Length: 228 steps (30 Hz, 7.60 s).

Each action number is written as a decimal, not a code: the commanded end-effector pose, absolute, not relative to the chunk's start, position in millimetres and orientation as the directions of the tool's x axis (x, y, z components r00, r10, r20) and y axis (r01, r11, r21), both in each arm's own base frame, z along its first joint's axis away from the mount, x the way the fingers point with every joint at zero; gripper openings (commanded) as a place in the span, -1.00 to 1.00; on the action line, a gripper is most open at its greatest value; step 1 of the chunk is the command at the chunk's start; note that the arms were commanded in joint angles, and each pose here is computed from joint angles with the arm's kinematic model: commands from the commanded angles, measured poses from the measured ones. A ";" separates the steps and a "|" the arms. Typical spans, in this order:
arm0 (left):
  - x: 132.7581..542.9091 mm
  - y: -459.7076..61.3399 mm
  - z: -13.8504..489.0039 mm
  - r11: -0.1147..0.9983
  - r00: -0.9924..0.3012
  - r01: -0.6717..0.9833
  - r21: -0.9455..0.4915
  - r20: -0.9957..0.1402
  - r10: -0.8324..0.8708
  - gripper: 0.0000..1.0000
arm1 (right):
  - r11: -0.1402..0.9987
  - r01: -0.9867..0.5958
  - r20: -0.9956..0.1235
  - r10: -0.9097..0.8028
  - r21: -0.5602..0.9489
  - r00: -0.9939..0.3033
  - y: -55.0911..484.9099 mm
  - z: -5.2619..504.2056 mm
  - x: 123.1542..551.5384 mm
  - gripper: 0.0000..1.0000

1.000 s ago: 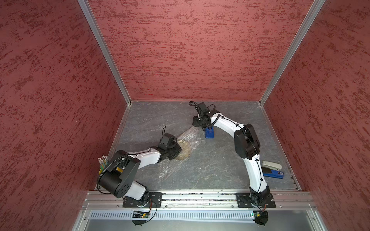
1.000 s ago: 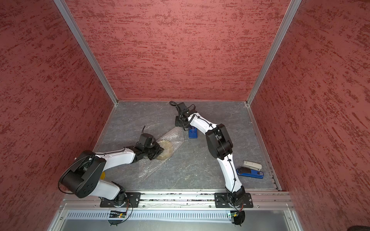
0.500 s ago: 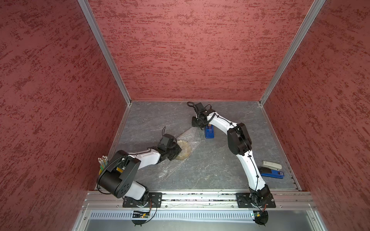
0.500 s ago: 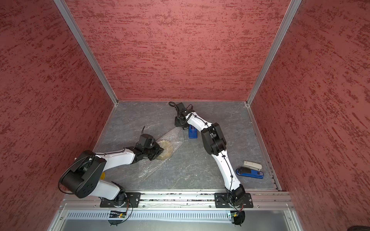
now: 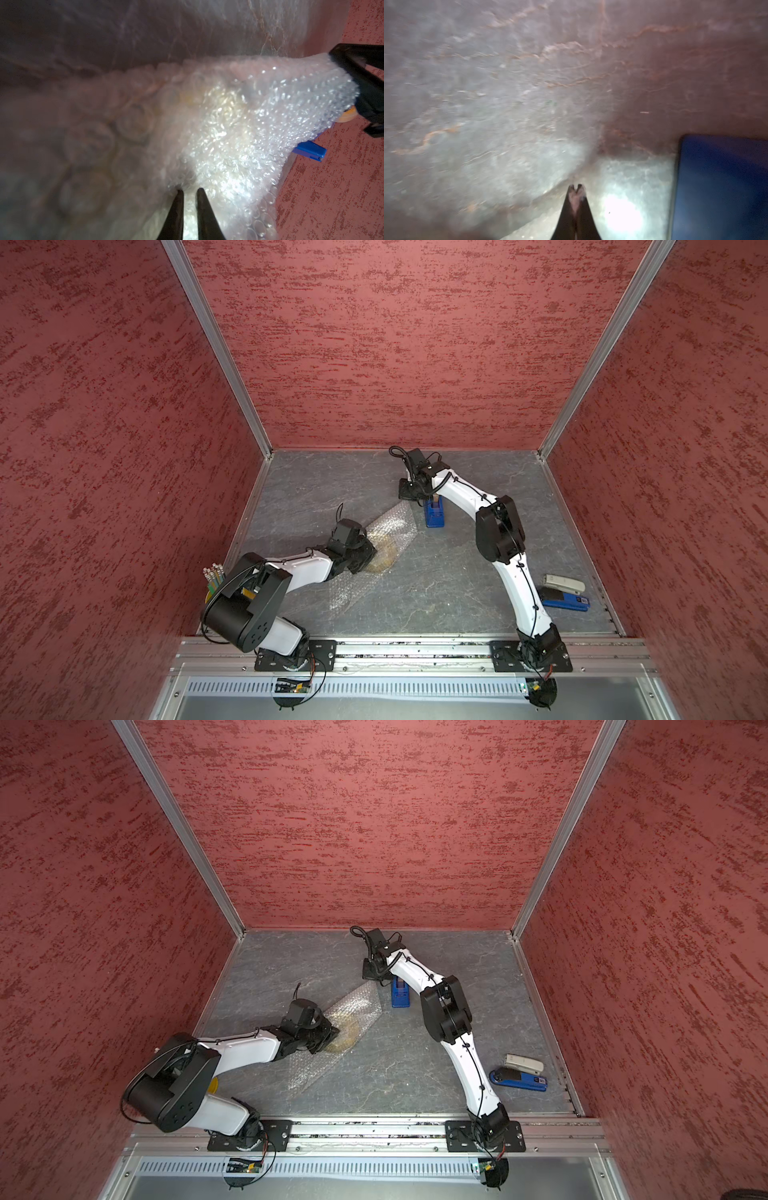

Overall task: Wrap dinner plates in bubble wrap
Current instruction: Wrap the plate in the bubble wrap, then adjust the bubble wrap at the center of the board.

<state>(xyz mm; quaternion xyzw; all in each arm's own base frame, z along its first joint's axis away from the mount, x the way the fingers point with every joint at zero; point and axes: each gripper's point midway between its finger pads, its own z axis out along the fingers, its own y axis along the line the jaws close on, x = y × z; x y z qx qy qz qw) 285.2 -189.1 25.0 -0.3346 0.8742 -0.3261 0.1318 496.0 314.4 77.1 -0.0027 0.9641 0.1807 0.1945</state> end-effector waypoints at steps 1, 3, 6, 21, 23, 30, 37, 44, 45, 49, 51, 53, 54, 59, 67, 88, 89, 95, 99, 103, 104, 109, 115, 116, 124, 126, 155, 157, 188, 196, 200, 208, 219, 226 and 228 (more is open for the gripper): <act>265.3 -174.2 -0.6 0.596 -0.729 -0.565 -0.570 0.007 -0.684 -0.69 | 0.868 -0.132 -0.446 0.111 0.478 -0.888 336.9 157.4 482.0 -1.00; 265.5 -174.7 -0.8 0.591 -0.727 -0.566 -0.575 0.010 -0.687 -0.69 | 0.826 -0.147 -0.439 0.131 0.543 -0.889 351.9 170.0 463.8 -1.00; 265.5 -175.5 -1.8 0.581 -0.723 -0.567 -0.583 0.015 -0.691 -0.69 | 0.781 -0.149 -0.419 0.154 0.606 -0.895 371.7 178.8 435.1 -1.00; 265.8 -171.1 7.3 0.534 -0.691 -0.556 -0.637 -0.002 -0.723 -0.76 | 0.704 0.034 -0.142 0.190 0.709 -0.971 417.0 89.6 314.5 -1.00; 266.5 -170.7 11.3 0.529 -0.688 -0.550 -0.647 -0.008 -0.725 -0.76 | 0.702 0.054 -0.118 0.194 0.710 -0.974 415.4 78.1 307.9 -1.00; 269.0 -164.9 27.9 0.497 -0.670 -0.554 -0.668 0.003 -0.743 -0.70 | 0.755 0.095 -0.096 0.205 0.649 -0.974 399.4 47.2 301.1 -1.00; 265.0 -141.9 29.5 0.507 -0.643 -0.576 -0.641 -0.027 -0.765 -0.72 | 0.761 0.098 -0.093 0.204 0.642 -0.975 398.1 41.9 302.7 -1.00; 257.5 -142.0 8.5 0.493 -0.644 -0.597 -0.633 0.011 -0.765 -0.84 | 0.700 -0.010 -0.164 0.153 0.714 -0.974 423.0 98.3 314.7 -1.00; 257.8 -142.4 8.7 0.491 -0.644 -0.596 -0.635 0.012 -0.765 -0.85 | 0.696 -0.033 -0.177 0.137 0.718 -0.975 427.3 107.7 314.2 -1.00; 257.6 -142.9 11.5 0.493 -0.647 -0.586 -0.643 0.005 -0.762 -0.86 | 0.699 -0.082 -0.182 0.070 0.711 -0.981 440.5 118.9 302.0 -1.00; 257.5 -142.0 12.4 0.492 -0.645 -0.584 -0.646 0.001 -0.764 -0.85 | 0.701 -0.082 -0.157 0.043 0.709 -0.987 445.9 111.9 292.2 -1.00; 257.7 -141.5 13.0 0.481 -0.637 -0.587 -0.651 0.004 -0.771 -0.85 | 0.705 -0.078 -0.116 0.007 0.705 -0.993 452.3 95.7 280.4 -1.00; 257.4 -141.9 12.9 0.473 -0.632 -0.588 -0.656 0.008 -0.775 -0.85 | 0.711 -0.071 -0.090 -0.011 0.699 -0.996 454.8 84.6 274.3 -1.00; 257.9 -144.1 16.2 0.457 -0.626 -0.581 -0.674 0.011 -0.780 -0.86 | 0.734 -0.035 -0.028 -0.022 0.678 -0.999 454.7 51.9 266.4 -1.00; 260.8 -143.1 41.7 0.392 -0.586 -0.560 -0.730 0.014 -0.810 -0.85 | 0.774 0.033 0.056 -0.003 0.633 -0.998 441.8 14.3 258.4 -1.00; 303.3 -143.5 34.1 0.365 -0.575 -0.567 -0.739 0.037 -0.817 -0.85 | 0.759 0.058 0.037 0.045 0.648 -0.998 432.7 9.7 259.5 -1.00; 303.4 -143.5 30.9 0.377 -0.581 -0.570 -0.730 0.034 -0.813 -0.87 | 0.758 0.054 0.029 0.047 0.650 -0.999 432.7 11.9 260.8 -1.00; 284.6 -133.0 7.0 0.415 -0.575 -0.629 -0.657 0.034 -0.817 -0.99 | 0.756 -0.019 -0.098 0.060 0.654 -0.993 430.9 54.0 277.1 -0.67; 273.1 -127.8 0.7 0.433 -0.578 -0.644 -0.631 0.030 -0.816 -1.00 | 0.762 -0.100 -0.228 0.064 0.640 -0.971 424.1 113.5 295.4 -0.30; 269.1 -126.5 2.8 0.441 -0.581 -0.640 -0.629 0.021 -0.814 -1.00 | 0.774 -0.177 -0.328 0.042 0.607 -0.944 415.4 156.6 313.8 -0.09; 269.5 -127.4 4.6 0.442 -0.583 -0.635 -0.633 0.018 -0.812 -1.00 | 0.783 -0.191 -0.338 0.027 0.592 -0.941 413.8 157.5 318.4 -0.08; 271.3 -131.9 7.8 0.447 -0.591 -0.624 -0.641 0.012 -0.807 -1.00 | 0.838 -0.174 -0.264 -0.037 0.517 -0.964 410.2 114.0 327.1 -0.54; 274.1 -134.8 9.2 0.443 -0.591 -0.619 -0.648 0.013 -0.807 -1.00 | 0.820 -0.162 -0.175 -0.078 0.549 -0.982 418.3 77.6 293.2 -0.62; 274.4 -135.9 9.5 0.447 -0.595 -0.617 -0.648 0.012 -0.803 -1.00 | 0.817 -0.168 -0.166 -0.090 0.552 -0.982 419.5 74.8 285.8 -0.62; 276.1 -138.9 12.9 0.452 -0.602 -0.609 -0.652 0.009 -0.798 -1.00 | 0.828 -0.147 -0.088 -0.119 0.541 -0.989 412.8 41.8 240.1 -0.52; 277.7 -142.4 18.4 0.451 -0.609 -0.598 -0.663 0.010 -0.793 -0.91 | 0.836 -0.143 -0.062 -0.129 0.530 -0.990 412.2 28.3 232.8 -0.50; 273.6 -159.5 -3.4 0.465 -0.640 -0.628 -0.625 0.074 -0.765 -0.96 | 0.834 -0.152 -0.200 -0.052 0.530 -0.979 388.0 71.8 243.4 -0.29; 274.0 -157.4 -3.2 0.465 -0.639 -0.627 -0.625 0.071 -0.766 -0.96 | 0.824 -0.169 -0.201 -0.069 0.541 -0.977 384.8 76.0 234.1 -0.19; 292.2 -154.9 6.8 0.461 -0.641 -0.614 -0.641 0.065 -0.765 -0.80 | 0.917 -0.238 -0.294 -0.143 0.321 -0.945 356.7 35.8 350.5 -0.50; 282.4 -158.6 -1.3 0.438 -0.635 -0.632 -0.639 0.103 -0.766 -0.80 | 0.872 -0.258 -0.342 -0.113 0.416 -0.933 355.2 86.6 323.6 -0.25; 282.2 -159.4 2.7 0.440 -0.639 -0.625 -0.645 0.099 -0.763 -0.80 | 0.814 -0.283 -0.350 -0.106 0.507 -0.931 373.1 114.1 293.3 -0.21; 284.1 -158.1 10.7 0.449 -0.643 -0.614 -0.649 0.081 -0.761 -0.79 | 0.844 -0.373 -0.358 -0.235 0.386 -0.903 396.7 92.2 263.6 -0.03; 283.3 -156.5 12.7 0.444 -0.638 -0.610 -0.656 0.075 -0.766 -0.79 | 0.900 -0.384 -0.311 -0.311 0.208 -0.898 390.9 58.7 263.0 -0.19; 286.6 -157.4 18.7 0.450 -0.644 -0.597 -0.664 0.062 -0.763 -0.77 | 0.897 -0.380 -0.295 -0.308 0.227 -0.904 393.0 55.1 257.6 -0.28; 287.2 -157.1 18.7 0.451 -0.644 -0.597 -0.663 0.060 -0.763 -0.77 | 0.892 -0.385 -0.285 -0.315 0.236 -0.905 395.7 53.4 254.1 -0.19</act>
